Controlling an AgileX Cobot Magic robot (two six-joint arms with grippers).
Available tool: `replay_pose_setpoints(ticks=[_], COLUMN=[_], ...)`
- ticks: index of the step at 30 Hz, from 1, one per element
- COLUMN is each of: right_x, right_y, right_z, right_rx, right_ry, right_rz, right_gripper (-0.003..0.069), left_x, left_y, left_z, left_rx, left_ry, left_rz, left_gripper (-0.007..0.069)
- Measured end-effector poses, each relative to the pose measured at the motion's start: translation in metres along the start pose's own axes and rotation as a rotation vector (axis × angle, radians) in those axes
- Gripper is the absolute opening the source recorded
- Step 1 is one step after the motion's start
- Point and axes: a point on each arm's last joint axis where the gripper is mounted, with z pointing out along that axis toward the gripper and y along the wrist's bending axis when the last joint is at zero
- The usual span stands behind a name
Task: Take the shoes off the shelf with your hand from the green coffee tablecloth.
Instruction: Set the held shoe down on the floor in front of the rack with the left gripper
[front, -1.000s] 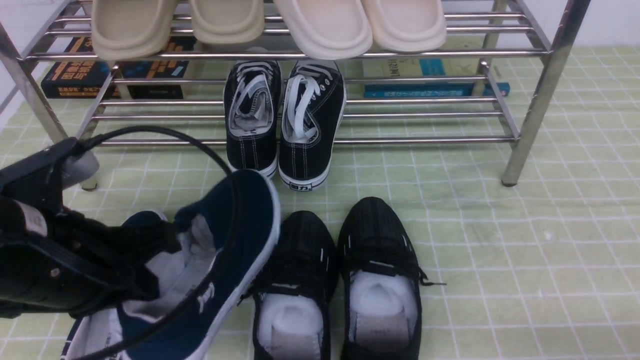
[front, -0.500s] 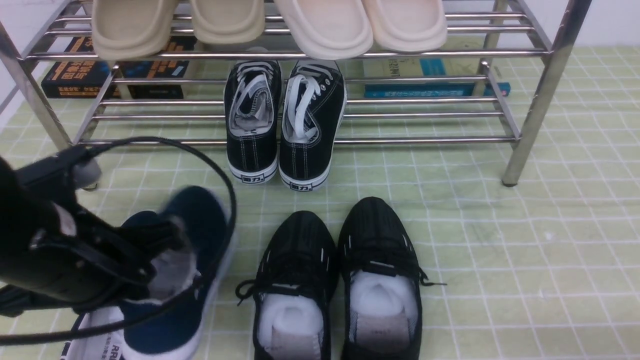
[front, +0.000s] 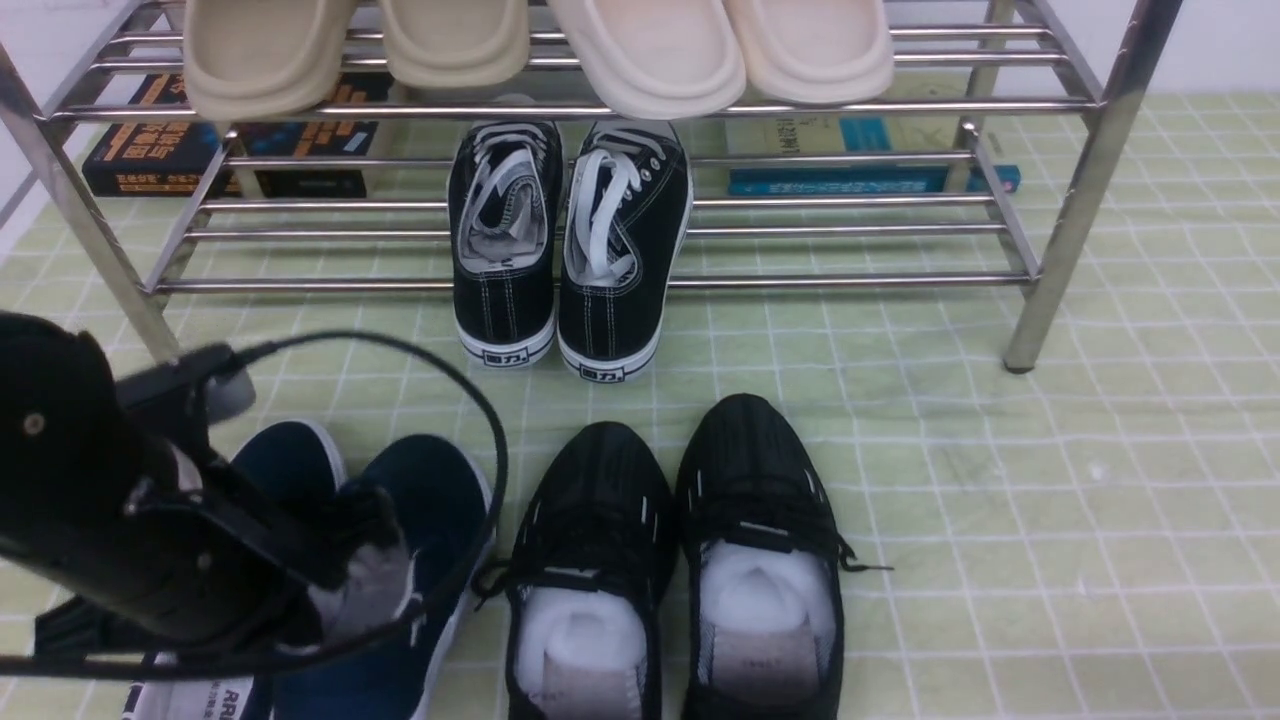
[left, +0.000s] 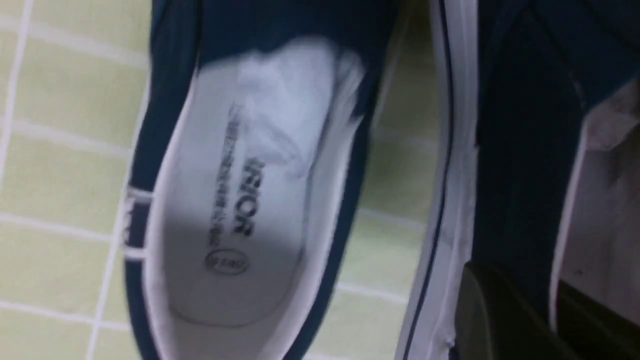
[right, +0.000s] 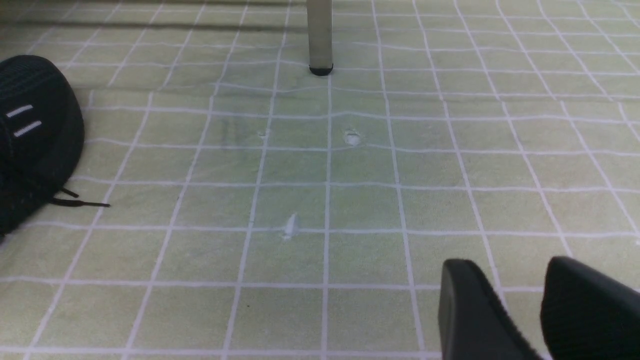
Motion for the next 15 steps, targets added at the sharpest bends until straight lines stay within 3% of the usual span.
replay_pose_setpoints(ticks=[4, 9, 12, 15], right_x=[0.0, 0.0, 0.0, 0.0], right_y=[0.0, 0.0, 0.0, 0.0], right_z=[0.0, 0.0, 0.0, 0.0], right_rx=[0.0, 0.0, 0.0, 0.0], right_ry=[0.0, 0.0, 0.0, 0.0], right_rz=[0.0, 0.0, 0.0, 0.0], right_gripper=[0.024, 0.024, 0.024, 0.024], left_x=[-0.0003, 0.0, -0.0007, -0.0023], left_y=[-0.0006, -0.0015, -0.002, -0.0034], left_z=[0.0027, 0.0044, 0.0042, 0.0], left_rx=[-0.003, 0.0, 0.004, 0.016], left_ry=[0.012, 0.024, 0.018, 0.002], left_rz=[0.011, 0.009, 0.021, 0.046], left_gripper=[0.0064, 0.0174, 0.0317, 0.0382])
